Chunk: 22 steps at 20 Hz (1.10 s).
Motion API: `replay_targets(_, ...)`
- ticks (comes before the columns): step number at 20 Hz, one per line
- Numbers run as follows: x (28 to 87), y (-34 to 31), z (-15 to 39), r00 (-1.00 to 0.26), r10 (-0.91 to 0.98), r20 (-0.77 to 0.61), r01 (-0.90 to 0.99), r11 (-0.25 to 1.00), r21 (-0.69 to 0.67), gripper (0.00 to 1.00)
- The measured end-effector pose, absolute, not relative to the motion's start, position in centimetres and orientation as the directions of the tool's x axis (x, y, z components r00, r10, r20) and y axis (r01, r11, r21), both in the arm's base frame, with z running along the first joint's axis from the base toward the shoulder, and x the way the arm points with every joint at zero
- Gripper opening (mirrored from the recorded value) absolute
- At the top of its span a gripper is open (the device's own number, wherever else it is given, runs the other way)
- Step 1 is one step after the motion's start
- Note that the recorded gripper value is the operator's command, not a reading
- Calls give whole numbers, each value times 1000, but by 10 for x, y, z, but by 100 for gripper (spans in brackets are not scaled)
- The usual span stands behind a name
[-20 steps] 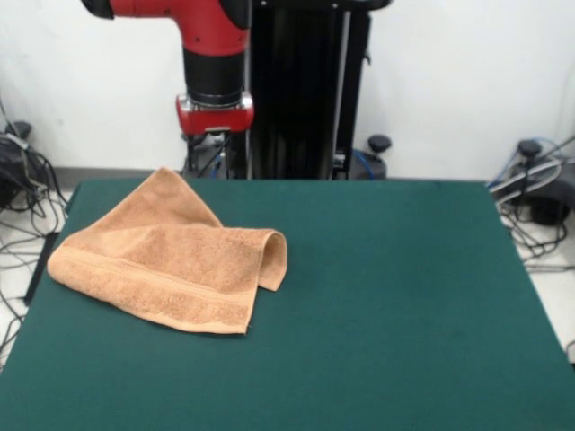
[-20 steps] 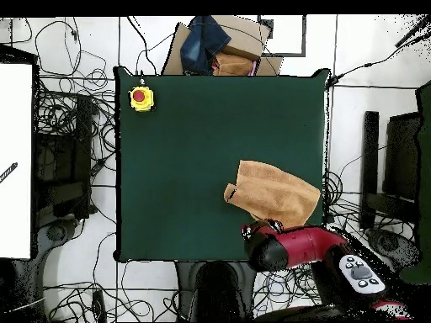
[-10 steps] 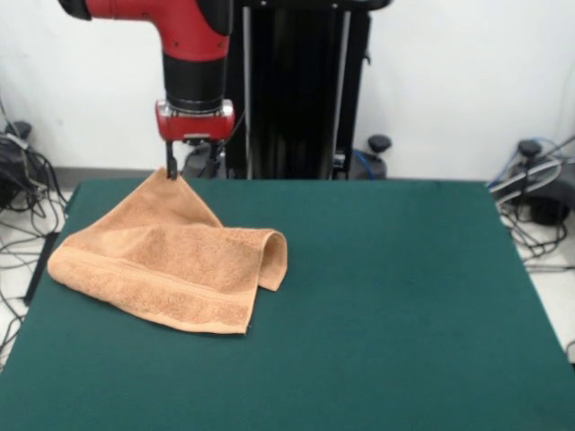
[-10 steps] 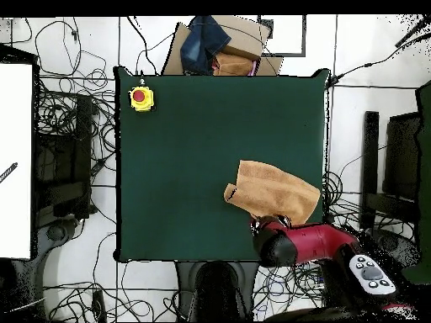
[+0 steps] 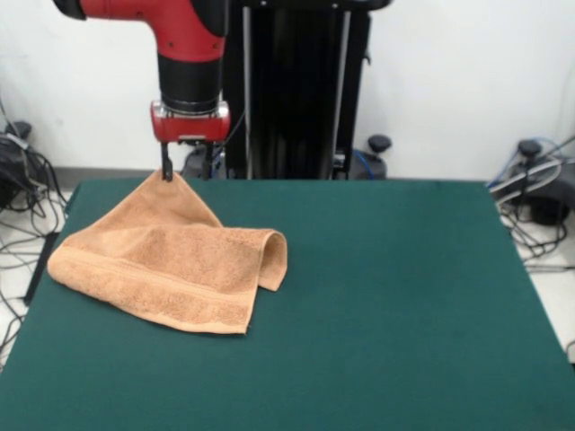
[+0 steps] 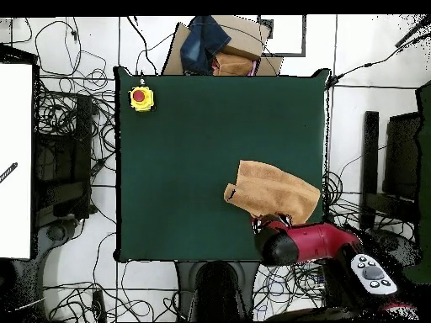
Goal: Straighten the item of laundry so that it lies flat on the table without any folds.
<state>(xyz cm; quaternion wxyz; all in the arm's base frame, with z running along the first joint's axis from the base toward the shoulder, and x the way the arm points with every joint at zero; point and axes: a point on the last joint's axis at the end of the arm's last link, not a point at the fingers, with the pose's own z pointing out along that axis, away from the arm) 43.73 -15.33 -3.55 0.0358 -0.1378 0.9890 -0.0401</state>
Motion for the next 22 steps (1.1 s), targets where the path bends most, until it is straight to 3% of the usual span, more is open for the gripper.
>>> replay_targets(22,431,-159,-81,-952,-305,-20,-303,950,-83,100)
